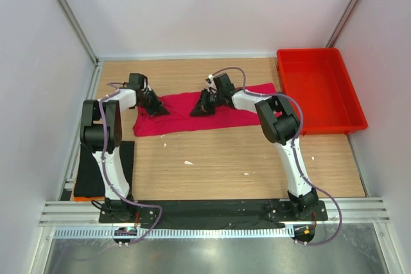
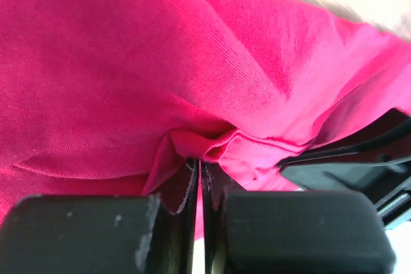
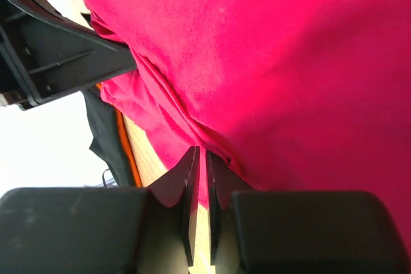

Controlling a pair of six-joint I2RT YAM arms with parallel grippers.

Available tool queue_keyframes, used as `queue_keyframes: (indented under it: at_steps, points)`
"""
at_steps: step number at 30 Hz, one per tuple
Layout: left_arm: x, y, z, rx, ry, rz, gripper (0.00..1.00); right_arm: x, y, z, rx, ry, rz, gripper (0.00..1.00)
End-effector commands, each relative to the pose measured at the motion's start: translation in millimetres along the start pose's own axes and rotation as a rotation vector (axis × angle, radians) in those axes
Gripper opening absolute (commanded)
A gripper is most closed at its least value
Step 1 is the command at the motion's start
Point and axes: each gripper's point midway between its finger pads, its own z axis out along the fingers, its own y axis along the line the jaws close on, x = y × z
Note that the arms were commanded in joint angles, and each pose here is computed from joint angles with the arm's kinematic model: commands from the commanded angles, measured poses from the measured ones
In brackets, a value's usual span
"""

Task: Fold and stack the t-shirts
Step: Fold the tshirt

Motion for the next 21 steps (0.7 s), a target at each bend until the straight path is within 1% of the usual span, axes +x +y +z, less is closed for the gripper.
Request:
queue_keyframes:
  at_steps: [1, 2, 3, 4, 5, 6, 7, 8, 9, 10, 11, 12, 13, 14, 15, 16, 17, 18, 20, 21]
  points:
    - [-2, 24, -2, -0.114, 0.000, 0.067, 0.05, -6, 9, -11, -0.001, -0.018, -0.039, 0.19]
    - [-3, 22, -7, -0.117, -0.006, 0.078, 0.06, -5, 14, -15, -0.005, -0.013, -0.048, 0.22]
    - [-6, 10, -20, -0.107, -0.033, 0.098, 0.09, -2, 14, -20, 0.015, -0.003, -0.063, 0.25]
    - [-6, 8, -29, -0.129, -0.047, 0.107, 0.18, -6, 28, -32, 0.017, -0.024, -0.093, 0.32]
    - [-10, -3, -39, -0.125, -0.070, 0.132, 0.22, -8, 32, -39, 0.034, -0.030, -0.119, 0.36]
    - [-10, -18, -51, -0.121, -0.095, 0.162, 0.24, -9, 34, -49, 0.087, -0.032, -0.127, 0.41]
    - [-9, -14, -60, -0.187, -0.112, 0.164, 0.28, -14, 40, -62, 0.116, -0.050, -0.201, 0.46]
    - [-12, -32, -68, -0.188, -0.144, 0.178, 0.29, -23, 53, -74, 0.140, -0.078, -0.243, 0.58]
    - [-12, -35, -73, -0.213, -0.163, 0.175, 0.31, -22, 36, -86, 0.268, -0.077, -0.233, 0.63]
    - [-7, -36, -80, -0.245, -0.169, 0.164, 0.41, -25, 33, -96, 0.327, -0.085, -0.262, 0.67]
    - [-8, -37, -81, -0.291, -0.204, 0.155, 0.46, -31, 30, -109, 0.394, -0.103, -0.311, 0.74]
    - [-13, -39, -85, -0.320, -0.242, 0.103, 0.51, -30, 27, -125, 0.467, -0.094, -0.318, 0.77]
    - [-9, -36, -84, -0.354, -0.238, 0.069, 0.57, -40, 13, -140, 0.583, -0.139, -0.337, 0.80]
    - [-13, -30, -84, -0.404, -0.268, 0.041, 0.58, -40, 7, -155, 0.656, -0.134, -0.376, 0.83]
    - [-13, -28, -86, -0.431, -0.281, -0.033, 0.59, -42, 0, -165, 0.714, -0.143, -0.398, 0.99]
    - [-13, -20, -78, -0.466, -0.277, -0.065, 0.67, -48, -11, -178, 0.809, -0.170, -0.425, 1.00]
    - [-18, -21, -78, -0.483, -0.295, -0.089, 0.68, -47, -21, -183, 0.844, -0.129, -0.496, 1.00]
    - [-14, -16, -78, -0.514, -0.283, -0.139, 0.68, -47, -23, -186, 0.856, -0.122, -0.528, 1.00]
    - [-14, -13, -67, -0.543, -0.268, -0.195, 0.68, -54, -33, -186, 0.850, -0.137, -0.557, 1.00]
    - [-7, -3, -68, -0.601, -0.247, -0.234, 0.69, -61, -39, -188, 0.844, -0.151, -0.550, 1.00]
